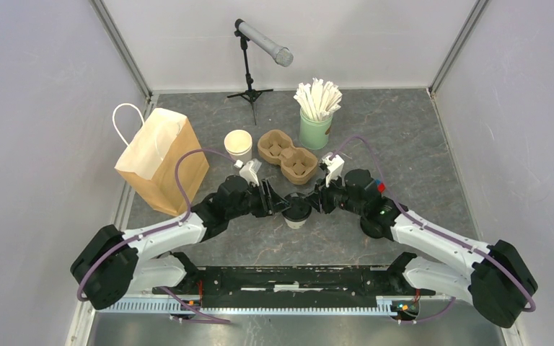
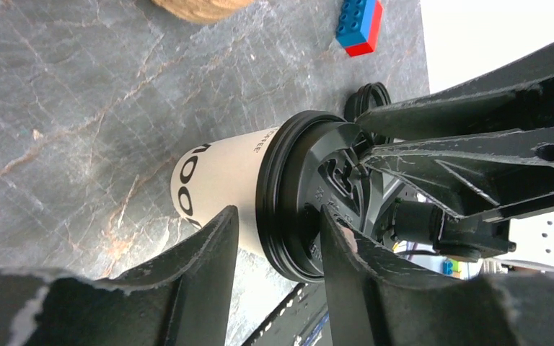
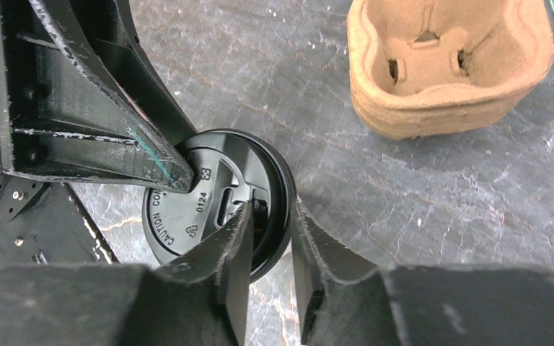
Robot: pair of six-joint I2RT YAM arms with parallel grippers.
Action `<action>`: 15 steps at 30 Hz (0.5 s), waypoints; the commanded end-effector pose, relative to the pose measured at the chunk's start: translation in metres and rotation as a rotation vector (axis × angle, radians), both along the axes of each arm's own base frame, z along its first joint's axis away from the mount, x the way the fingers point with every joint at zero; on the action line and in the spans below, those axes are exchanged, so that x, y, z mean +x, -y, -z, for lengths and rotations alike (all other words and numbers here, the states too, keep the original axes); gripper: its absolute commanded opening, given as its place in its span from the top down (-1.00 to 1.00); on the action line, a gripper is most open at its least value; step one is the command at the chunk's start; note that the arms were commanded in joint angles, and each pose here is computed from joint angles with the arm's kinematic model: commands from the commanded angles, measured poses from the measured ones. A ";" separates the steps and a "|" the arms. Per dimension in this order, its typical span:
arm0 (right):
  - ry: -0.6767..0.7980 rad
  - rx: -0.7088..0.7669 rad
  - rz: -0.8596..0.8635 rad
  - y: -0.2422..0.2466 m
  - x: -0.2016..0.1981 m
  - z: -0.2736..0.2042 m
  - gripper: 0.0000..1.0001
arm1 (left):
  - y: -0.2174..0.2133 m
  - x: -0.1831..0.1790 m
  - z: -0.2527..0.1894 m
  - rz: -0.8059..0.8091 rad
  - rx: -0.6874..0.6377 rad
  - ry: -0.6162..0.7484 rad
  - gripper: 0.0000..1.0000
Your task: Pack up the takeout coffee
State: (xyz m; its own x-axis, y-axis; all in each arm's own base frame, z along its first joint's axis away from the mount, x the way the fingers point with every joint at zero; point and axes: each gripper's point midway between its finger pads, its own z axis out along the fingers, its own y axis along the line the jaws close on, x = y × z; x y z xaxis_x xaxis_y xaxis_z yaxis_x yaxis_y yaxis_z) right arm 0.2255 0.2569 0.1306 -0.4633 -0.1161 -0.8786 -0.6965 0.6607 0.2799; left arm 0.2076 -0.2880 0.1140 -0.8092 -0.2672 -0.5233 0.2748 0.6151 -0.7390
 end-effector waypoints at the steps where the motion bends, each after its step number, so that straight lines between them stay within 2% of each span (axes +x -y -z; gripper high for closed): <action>1: -0.077 -0.151 0.006 0.020 -0.012 0.016 0.33 | -0.004 -0.013 0.000 0.034 0.036 -0.044 -0.12; 5: -0.029 -0.130 -0.013 0.017 -0.009 -0.015 0.00 | 0.002 -0.004 -0.036 0.040 0.014 0.027 -0.27; 11: -0.006 -0.138 -0.043 0.016 -0.011 -0.032 -0.56 | -0.002 0.006 -0.067 0.026 0.051 0.102 -0.37; 15: 0.016 -0.133 -0.055 0.014 -0.012 -0.040 -0.72 | -0.015 0.007 -0.079 0.004 0.104 0.140 -0.44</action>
